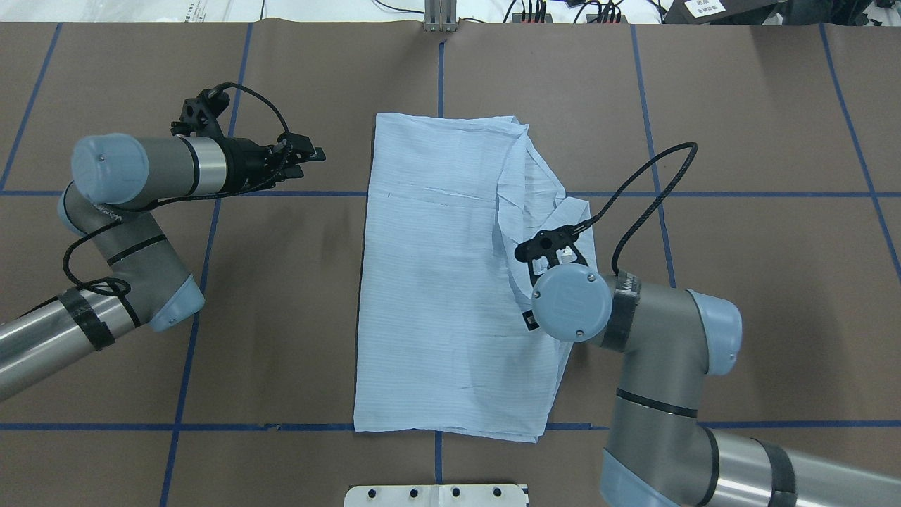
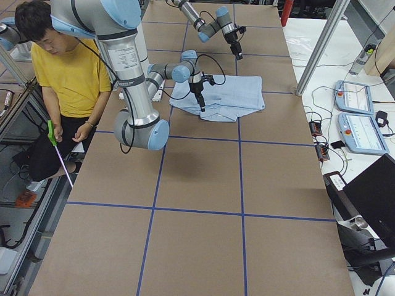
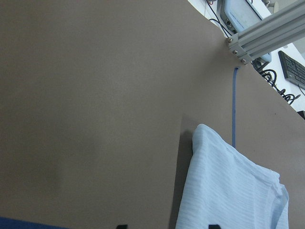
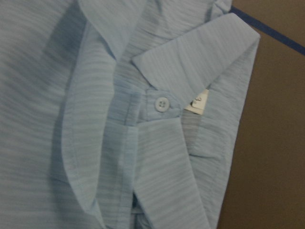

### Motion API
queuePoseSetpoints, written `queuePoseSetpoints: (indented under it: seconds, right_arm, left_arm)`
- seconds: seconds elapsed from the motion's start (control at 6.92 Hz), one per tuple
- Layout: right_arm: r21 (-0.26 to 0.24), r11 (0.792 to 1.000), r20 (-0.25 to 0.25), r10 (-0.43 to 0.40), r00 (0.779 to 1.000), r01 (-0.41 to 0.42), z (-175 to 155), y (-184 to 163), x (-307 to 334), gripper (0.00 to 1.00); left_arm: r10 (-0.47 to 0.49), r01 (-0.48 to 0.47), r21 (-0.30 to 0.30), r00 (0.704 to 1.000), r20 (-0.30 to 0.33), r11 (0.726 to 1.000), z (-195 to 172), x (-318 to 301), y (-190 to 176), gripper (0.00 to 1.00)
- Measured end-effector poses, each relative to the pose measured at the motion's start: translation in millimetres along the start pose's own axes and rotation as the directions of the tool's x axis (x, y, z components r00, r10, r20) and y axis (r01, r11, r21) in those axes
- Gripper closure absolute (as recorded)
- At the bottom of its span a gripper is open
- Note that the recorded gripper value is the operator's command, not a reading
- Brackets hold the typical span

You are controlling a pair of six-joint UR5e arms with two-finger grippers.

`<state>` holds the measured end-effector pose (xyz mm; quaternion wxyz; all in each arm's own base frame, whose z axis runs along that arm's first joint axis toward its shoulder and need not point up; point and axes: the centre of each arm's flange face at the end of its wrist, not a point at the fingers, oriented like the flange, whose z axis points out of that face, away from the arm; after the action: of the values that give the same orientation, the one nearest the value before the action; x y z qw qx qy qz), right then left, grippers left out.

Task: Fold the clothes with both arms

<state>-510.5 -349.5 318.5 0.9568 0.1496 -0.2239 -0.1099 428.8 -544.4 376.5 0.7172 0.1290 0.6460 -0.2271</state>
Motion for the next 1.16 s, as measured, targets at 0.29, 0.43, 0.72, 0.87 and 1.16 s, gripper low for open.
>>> queuePoseSetpoints:
  seconds: [0.29, 0.43, 0.72, 0.87, 1.16]
  right_arm:
    - [-0.021, 1.000, 0.022, 0.012, 1.000, -0.012, -13.7, 20.8, 52.3, 0.00]
    - [-0.034, 0.999, 0.036, 0.015, 0.999, -0.014, -18.9, 25.7, 65.6, 0.00]
    - [-0.019, 1.000, 0.061, 0.020, 0.998, -0.019, -28.8, 9.0, 54.0, 0.00]
    - [0.000, 0.999, 0.074, 0.035, 0.997, -0.035, -34.5, -17.6, 36.3, 0.00]
    - [0.021, 0.998, 0.085, 0.054, 0.995, -0.056, -41.9, -57.8, 9.0, 0.00]
  left_arm:
    - [0.000, 0.000, 0.000, 1.000, 0.002, 1.000, 0.3, -1.3, -0.2, 0.35]
    - [0.001, -0.001, 0.000, 1.000, 0.003, 1.000, 0.5, -1.8, -0.2, 0.35]
    - [0.001, -0.001, 0.000, 1.000, 0.003, 1.000, 0.6, -1.9, 0.0, 0.35]
    - [0.000, 0.000, 0.000, 1.000, 0.004, 1.000, 0.7, -2.0, 0.2, 0.35]
    - [-0.001, 0.001, -0.001, 1.000, 0.005, 1.000, 1.0, -2.5, 0.3, 0.35]
